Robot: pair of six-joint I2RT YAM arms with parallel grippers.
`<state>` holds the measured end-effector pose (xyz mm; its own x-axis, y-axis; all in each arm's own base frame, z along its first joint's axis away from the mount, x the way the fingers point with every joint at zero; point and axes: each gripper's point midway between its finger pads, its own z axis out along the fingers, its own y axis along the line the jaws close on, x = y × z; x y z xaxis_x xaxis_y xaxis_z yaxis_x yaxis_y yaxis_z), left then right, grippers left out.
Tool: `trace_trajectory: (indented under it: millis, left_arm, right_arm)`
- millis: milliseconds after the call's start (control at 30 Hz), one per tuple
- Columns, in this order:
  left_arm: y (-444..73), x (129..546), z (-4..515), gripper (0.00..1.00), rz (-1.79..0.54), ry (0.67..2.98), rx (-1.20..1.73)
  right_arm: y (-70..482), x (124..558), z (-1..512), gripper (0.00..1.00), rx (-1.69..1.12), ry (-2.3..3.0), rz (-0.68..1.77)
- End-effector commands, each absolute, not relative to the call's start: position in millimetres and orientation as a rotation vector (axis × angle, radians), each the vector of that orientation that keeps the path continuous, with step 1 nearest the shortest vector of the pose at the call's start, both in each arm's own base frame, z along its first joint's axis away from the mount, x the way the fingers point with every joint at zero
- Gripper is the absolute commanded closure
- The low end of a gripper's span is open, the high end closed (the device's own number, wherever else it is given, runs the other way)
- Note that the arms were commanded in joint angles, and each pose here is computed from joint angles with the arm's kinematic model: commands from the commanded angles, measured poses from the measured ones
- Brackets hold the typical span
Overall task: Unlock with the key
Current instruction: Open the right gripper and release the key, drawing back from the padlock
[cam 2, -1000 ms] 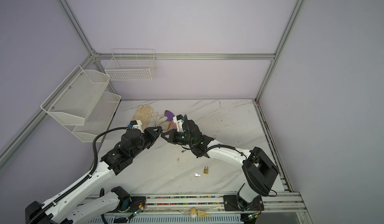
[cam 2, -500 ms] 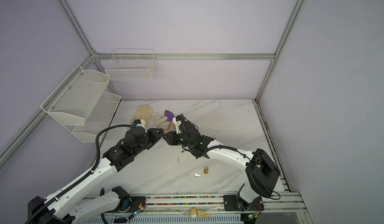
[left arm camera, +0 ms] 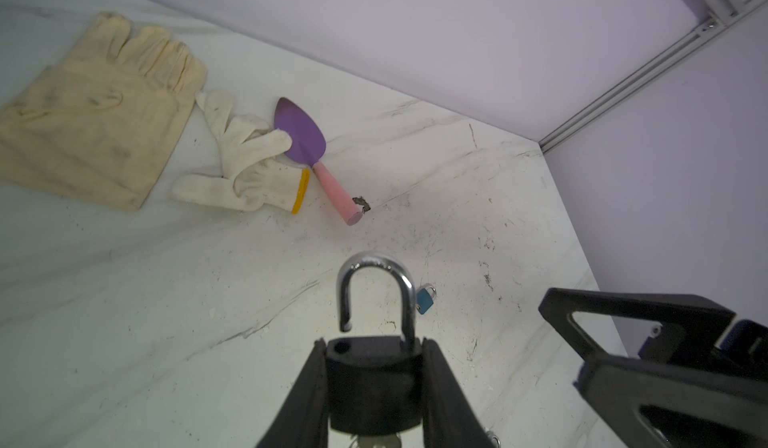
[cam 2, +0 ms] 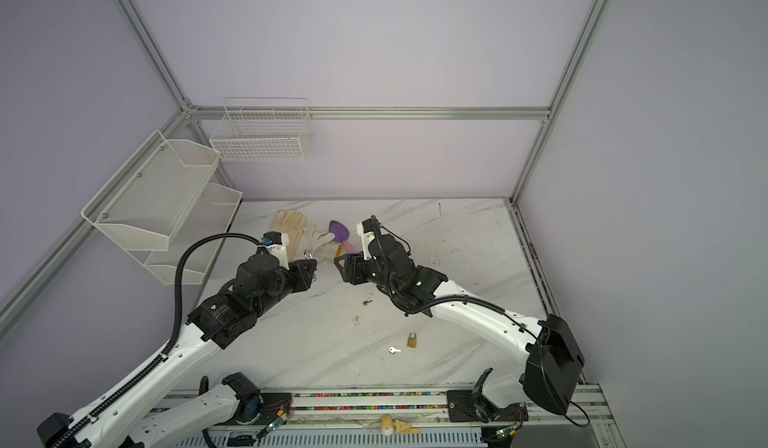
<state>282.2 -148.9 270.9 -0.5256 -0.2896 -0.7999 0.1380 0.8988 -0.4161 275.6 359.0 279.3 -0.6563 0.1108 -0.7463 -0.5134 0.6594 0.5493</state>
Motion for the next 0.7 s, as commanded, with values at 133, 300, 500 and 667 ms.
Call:
trace_trajectory:
  millis: [133, 300, 500, 667]
  left_arm:
    - [-182, 265, 284, 1.00, -0.543, 1.777, 0.420]
    - [-193, 259, 275, 1.00, -0.544, 1.666, 0.543]
    - [-197, 259, 273, 1.00, -0.538, 1.610, 0.569]
    - [-197, 263, 270, 1.00, -0.521, 1.613, 0.566]
  right_arm:
    - [340, 273, 308, 0.35, -0.480, 2.058, 0.815]
    - [346, 282, 306, 0.34, -0.534, 2.112, 0.722]
    - [360, 286, 301, 0.33, -0.612, 2.158, 0.693]
    - [372, 291, 298, 0.32, -0.656, 2.183, 0.662]
